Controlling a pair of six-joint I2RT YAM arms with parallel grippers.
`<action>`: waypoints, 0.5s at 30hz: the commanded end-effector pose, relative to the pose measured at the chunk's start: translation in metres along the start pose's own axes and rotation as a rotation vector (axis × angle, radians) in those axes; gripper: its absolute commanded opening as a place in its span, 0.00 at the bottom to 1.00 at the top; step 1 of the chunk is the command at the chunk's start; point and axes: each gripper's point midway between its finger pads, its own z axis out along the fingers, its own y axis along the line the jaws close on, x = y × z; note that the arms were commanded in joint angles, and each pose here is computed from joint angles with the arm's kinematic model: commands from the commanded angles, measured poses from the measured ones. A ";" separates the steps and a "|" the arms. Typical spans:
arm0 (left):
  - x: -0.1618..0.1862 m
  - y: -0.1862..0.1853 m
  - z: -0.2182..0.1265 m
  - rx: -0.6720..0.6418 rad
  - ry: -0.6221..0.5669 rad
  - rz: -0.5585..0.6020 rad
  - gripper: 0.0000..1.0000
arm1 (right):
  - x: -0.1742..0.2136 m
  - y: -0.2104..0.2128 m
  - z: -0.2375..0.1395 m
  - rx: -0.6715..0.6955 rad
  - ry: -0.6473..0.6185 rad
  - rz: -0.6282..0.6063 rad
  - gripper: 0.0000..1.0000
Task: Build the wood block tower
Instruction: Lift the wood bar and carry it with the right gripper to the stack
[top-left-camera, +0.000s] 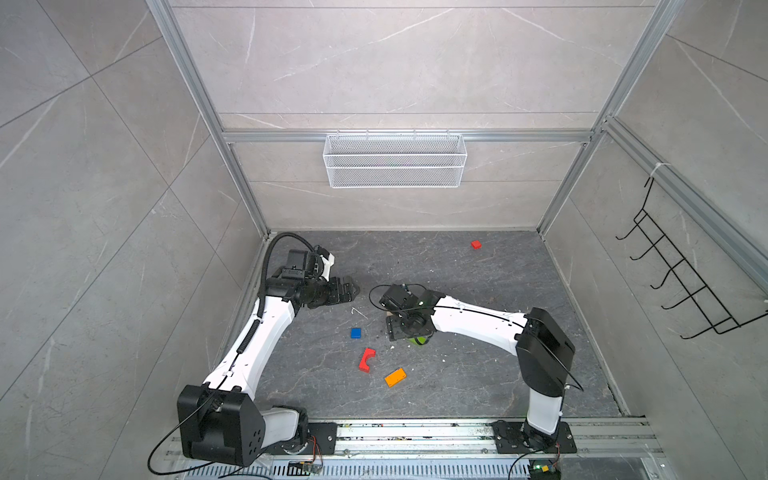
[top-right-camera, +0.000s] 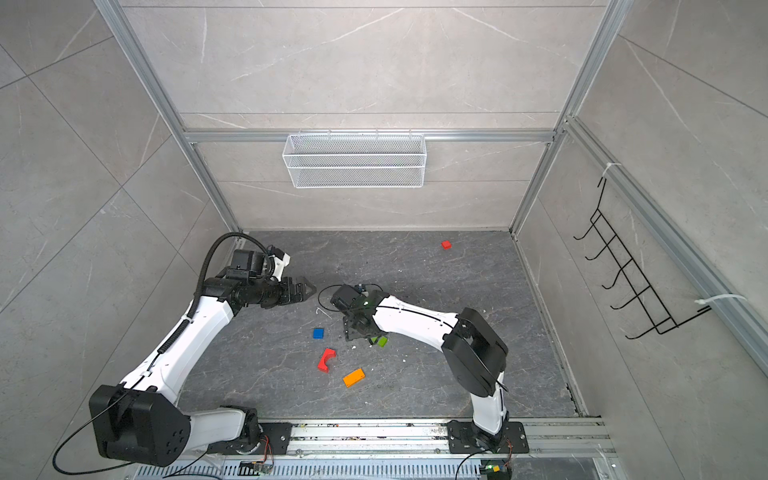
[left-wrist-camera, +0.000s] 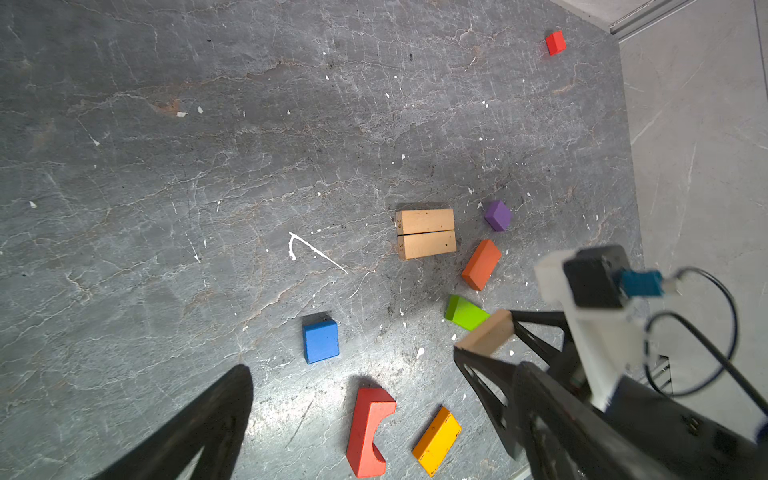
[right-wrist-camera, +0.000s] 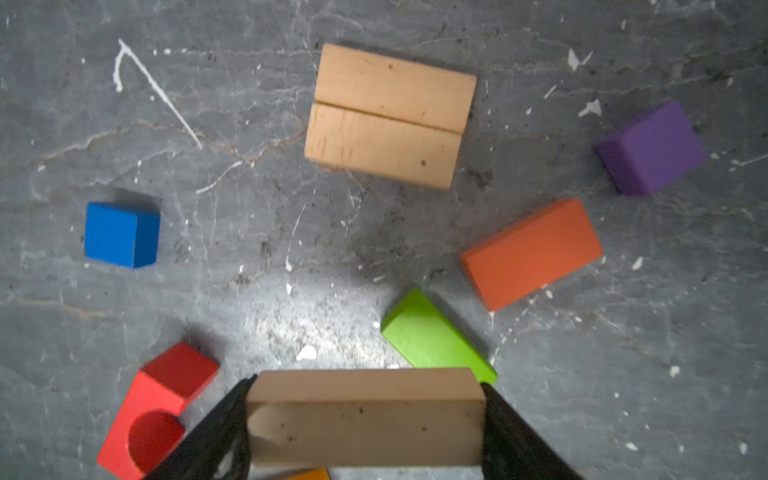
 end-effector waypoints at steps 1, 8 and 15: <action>-0.006 -0.002 -0.008 -0.002 -0.038 0.005 1.00 | -0.016 -0.001 0.009 0.030 -0.013 0.054 0.62; -0.006 -0.001 -0.008 -0.005 -0.041 0.006 1.00 | -0.029 0.009 0.029 0.045 -0.001 0.085 0.62; -0.006 -0.001 -0.007 -0.004 -0.036 0.006 1.00 | -0.023 0.007 0.048 0.068 0.029 0.125 0.62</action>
